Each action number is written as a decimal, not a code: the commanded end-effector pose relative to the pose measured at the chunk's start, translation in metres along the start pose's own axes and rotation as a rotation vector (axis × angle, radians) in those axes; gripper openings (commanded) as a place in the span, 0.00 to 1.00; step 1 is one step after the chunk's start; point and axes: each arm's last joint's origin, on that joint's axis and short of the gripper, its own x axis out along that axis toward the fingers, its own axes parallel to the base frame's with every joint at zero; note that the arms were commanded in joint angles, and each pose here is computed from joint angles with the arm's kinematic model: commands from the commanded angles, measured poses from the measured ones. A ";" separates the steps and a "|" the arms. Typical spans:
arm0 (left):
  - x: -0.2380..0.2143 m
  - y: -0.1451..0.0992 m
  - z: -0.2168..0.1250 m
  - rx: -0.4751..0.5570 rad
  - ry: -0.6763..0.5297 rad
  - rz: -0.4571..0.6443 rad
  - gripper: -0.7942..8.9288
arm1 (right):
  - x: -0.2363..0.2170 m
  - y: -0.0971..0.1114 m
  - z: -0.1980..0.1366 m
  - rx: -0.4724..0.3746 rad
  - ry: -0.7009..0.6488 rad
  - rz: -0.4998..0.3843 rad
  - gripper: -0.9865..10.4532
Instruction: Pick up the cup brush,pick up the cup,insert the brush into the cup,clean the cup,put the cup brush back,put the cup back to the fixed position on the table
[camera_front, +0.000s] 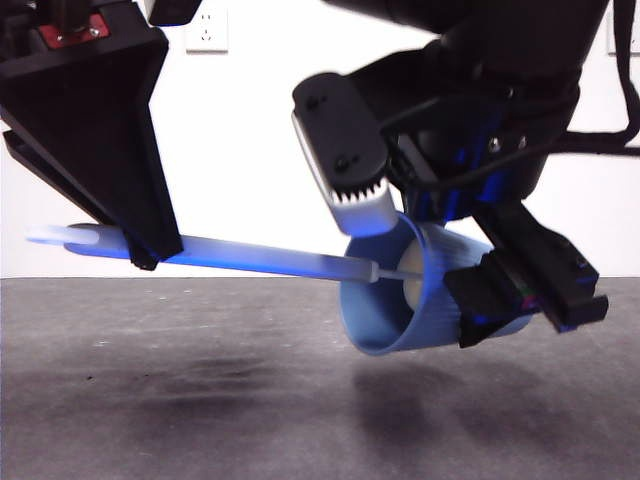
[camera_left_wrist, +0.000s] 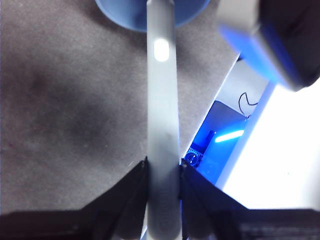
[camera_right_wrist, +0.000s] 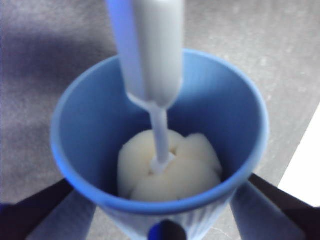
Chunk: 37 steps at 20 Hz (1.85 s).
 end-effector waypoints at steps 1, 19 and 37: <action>0.001 -0.001 0.001 -0.017 -0.007 -0.014 0.07 | 0.000 0.000 0.003 0.000 -0.009 -0.009 0.07; -0.020 -0.004 -0.015 -0.029 0.037 0.011 0.07 | 0.002 -0.001 -0.001 0.005 0.057 -0.026 0.07; -0.044 -0.006 -0.036 -0.110 0.129 0.117 0.07 | 0.002 0.001 -0.004 0.105 0.077 -0.013 0.07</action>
